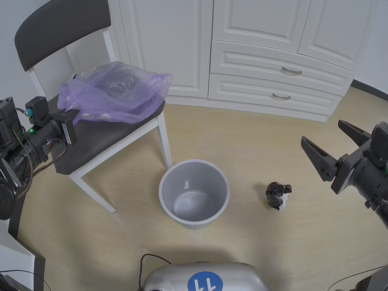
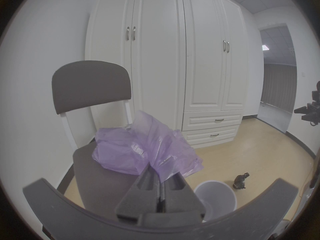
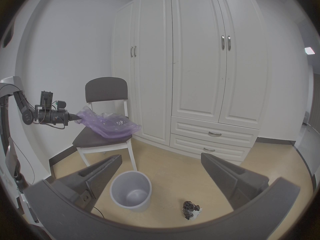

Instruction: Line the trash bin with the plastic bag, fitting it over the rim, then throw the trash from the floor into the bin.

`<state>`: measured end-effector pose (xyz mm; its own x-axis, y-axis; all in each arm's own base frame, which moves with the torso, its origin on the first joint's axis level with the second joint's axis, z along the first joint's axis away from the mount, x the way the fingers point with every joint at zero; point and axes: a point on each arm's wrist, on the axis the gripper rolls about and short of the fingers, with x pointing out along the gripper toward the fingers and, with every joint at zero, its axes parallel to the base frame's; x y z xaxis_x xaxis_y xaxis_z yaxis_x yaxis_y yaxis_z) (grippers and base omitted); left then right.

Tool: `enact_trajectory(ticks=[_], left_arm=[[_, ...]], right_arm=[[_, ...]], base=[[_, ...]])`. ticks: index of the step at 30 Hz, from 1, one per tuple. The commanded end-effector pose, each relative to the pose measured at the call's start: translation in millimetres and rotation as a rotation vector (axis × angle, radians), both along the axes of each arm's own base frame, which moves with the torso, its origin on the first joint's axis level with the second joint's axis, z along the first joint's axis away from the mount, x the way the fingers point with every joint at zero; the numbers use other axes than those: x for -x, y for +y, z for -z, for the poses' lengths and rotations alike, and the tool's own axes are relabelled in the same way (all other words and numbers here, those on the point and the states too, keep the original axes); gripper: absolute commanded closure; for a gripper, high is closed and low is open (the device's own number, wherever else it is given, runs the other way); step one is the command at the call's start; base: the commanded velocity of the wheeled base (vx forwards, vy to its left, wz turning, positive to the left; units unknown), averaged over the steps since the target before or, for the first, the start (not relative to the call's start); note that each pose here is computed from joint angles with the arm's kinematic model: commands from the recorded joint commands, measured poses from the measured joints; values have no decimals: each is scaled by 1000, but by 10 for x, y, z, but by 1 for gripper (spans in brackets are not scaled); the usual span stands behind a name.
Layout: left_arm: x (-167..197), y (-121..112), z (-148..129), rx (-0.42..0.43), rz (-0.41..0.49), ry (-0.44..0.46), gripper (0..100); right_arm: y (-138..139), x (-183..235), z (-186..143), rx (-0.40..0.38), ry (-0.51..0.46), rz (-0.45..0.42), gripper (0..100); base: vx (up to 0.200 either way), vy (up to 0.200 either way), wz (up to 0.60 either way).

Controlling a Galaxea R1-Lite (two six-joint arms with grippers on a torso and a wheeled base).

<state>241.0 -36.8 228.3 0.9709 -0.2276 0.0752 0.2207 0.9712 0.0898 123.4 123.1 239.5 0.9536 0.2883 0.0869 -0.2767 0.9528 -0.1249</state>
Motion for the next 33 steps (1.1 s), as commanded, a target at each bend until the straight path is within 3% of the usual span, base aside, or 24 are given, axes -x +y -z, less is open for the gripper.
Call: enact_trajectory(ticks=[1,5,12,20,24,25,33], left_arm=[[112,9,-49,-19,-5,-28,100],[236,-136,-19,-76,25,-38,100],[471,-471,-16,-95,4,-46,100],[556,-571,9,-106,47,-33,100],[594,-608,-29,-122,71,-29,100],[683,-668,-67,-120,119,-35,100],[757,-647,-72,-118,133,-45,100]], right_arm=[[28,-21,97,42,24,2,0],[112,-89,207,116,48,27,0],[290,-191,287,73,10,51,0],[314,-181,283,56,5,22,0],[365,-191,272,6,19,-62,0],[406,-198,298,-10,42,-120,0],[579,-327,504,9,119,-135,0]], base=[[0,0,0],[0,0,0],[0,0,0],[0,0,0],[0,0,0],[0,0,0],[0,0,0]])
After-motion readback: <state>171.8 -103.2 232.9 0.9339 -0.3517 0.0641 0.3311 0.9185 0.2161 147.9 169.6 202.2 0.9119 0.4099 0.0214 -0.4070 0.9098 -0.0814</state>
